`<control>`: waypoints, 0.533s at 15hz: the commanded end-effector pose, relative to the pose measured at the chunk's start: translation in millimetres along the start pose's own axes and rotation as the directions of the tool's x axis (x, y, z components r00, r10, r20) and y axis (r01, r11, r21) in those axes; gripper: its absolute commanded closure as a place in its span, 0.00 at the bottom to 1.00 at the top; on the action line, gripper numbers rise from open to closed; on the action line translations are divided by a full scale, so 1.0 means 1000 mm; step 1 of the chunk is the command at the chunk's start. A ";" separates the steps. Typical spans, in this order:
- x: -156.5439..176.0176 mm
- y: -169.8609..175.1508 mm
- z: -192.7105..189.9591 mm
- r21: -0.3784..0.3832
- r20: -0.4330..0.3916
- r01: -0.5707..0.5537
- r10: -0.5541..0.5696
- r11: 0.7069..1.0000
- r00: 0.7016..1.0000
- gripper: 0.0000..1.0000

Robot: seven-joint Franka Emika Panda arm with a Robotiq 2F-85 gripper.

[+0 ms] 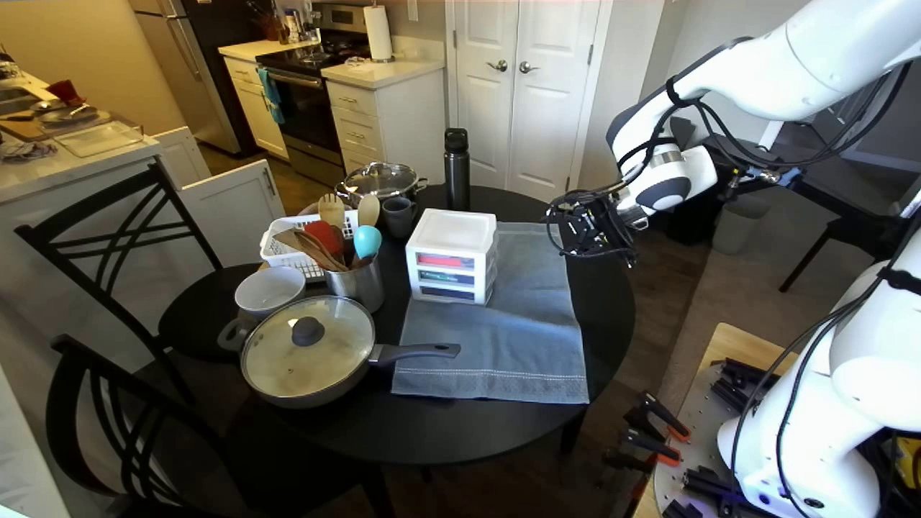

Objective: Pull out a drawer from the miniature cabinet

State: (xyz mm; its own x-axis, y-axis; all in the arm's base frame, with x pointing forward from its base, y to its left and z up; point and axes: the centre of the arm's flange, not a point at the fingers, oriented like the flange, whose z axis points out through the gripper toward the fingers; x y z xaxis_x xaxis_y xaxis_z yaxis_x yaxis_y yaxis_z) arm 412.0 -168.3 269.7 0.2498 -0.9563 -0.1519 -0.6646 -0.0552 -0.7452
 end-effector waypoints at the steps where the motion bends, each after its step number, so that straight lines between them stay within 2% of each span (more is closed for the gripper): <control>1: 0.002 0.010 0.019 0.087 0.071 0.126 -0.132 0.988 0.989 0.00; 3: -0.006 0.014 0.021 0.123 0.065 0.210 -0.219 0.970 0.974 0.00; 5: -0.016 0.021 0.018 0.130 0.019 0.280 -0.285 0.951 0.958 0.00; 8: -0.035 0.036 -0.003 0.180 -0.067 0.316 -0.309 0.932 0.949 0.00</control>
State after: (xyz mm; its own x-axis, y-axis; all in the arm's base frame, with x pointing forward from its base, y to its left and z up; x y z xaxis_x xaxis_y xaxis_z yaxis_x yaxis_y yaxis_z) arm 410.8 -152.6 250.7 0.4328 -0.8998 0.0556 -0.4764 -0.2806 -0.8332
